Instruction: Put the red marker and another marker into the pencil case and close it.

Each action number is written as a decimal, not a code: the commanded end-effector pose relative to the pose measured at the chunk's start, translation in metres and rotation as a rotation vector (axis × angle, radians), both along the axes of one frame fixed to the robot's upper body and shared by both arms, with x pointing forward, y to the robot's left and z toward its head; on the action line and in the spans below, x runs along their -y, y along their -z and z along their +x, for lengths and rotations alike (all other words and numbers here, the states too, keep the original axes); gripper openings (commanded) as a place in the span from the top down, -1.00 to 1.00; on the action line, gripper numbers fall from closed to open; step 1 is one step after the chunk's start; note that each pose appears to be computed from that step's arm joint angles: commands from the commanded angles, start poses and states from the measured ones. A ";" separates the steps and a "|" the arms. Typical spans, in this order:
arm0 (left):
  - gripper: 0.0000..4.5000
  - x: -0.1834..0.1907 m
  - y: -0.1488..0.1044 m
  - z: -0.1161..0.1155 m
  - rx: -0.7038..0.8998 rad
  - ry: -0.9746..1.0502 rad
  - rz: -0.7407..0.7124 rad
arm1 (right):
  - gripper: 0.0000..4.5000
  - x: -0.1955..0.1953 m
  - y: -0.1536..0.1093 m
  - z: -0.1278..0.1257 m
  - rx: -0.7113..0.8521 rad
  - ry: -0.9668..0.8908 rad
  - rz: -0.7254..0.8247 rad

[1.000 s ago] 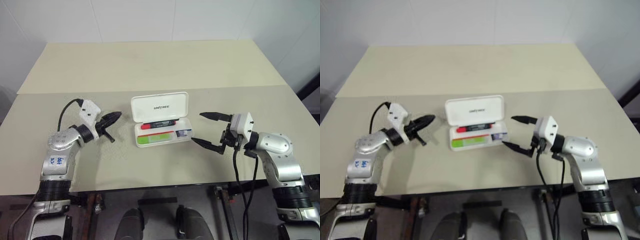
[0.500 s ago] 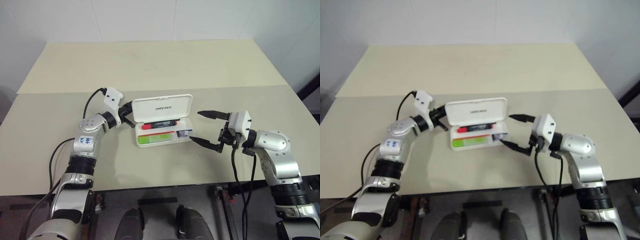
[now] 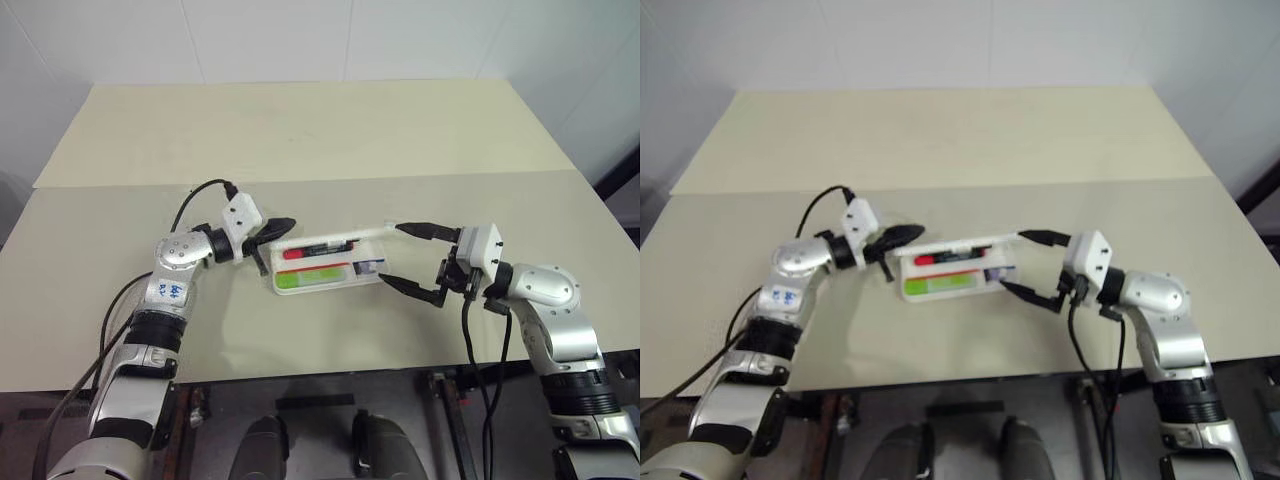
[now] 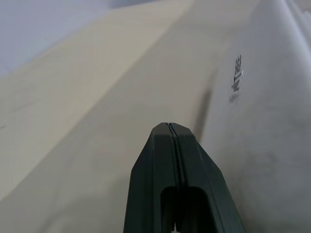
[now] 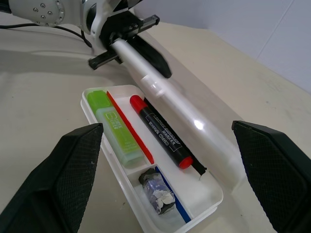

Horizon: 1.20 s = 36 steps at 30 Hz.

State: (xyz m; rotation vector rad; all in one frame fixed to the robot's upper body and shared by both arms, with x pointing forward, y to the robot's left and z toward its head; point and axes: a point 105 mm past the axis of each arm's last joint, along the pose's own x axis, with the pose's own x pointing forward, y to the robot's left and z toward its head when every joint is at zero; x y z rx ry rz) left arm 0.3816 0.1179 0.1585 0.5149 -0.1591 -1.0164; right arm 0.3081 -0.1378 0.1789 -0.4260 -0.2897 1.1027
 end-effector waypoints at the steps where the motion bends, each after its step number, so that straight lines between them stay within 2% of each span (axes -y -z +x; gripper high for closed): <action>1: 0.99 0.017 -0.002 -0.009 0.030 0.113 0.093 | -1.00 0.006 -0.016 -0.004 0.063 0.021 0.007; 10: 0.99 0.056 0.037 -0.027 -0.103 0.231 0.218 | -1.00 0.008 -0.023 -0.009 0.084 0.050 0.013; 16: 0.99 0.068 0.053 -0.032 -0.178 0.244 0.282 | -1.00 0.009 -0.025 -0.013 0.085 0.075 0.024; 21: 0.99 0.067 0.057 -0.031 -0.204 0.221 0.294 | -1.00 0.008 -0.023 -0.016 0.082 0.081 0.031; 26: 0.99 0.068 0.031 -0.026 -0.201 0.171 0.079 | -1.00 0.006 -0.021 -0.016 0.076 0.078 0.038; 27: 0.99 0.064 0.018 -0.024 -0.212 0.149 -0.020 | -1.00 0.005 -0.020 -0.015 0.070 0.074 0.038; 29: 0.99 0.055 0.004 -0.026 -0.222 0.148 -0.108 | -1.00 0.004 -0.018 -0.014 0.061 0.068 0.038; 33: 0.99 0.025 -0.016 -0.031 -0.170 0.111 -0.184 | -1.00 0.003 -0.015 -0.012 0.044 0.052 0.042; 36: 0.99 -0.002 -0.021 -0.034 -0.150 0.047 -0.203 | -1.00 0.002 -0.011 -0.010 0.032 0.037 0.042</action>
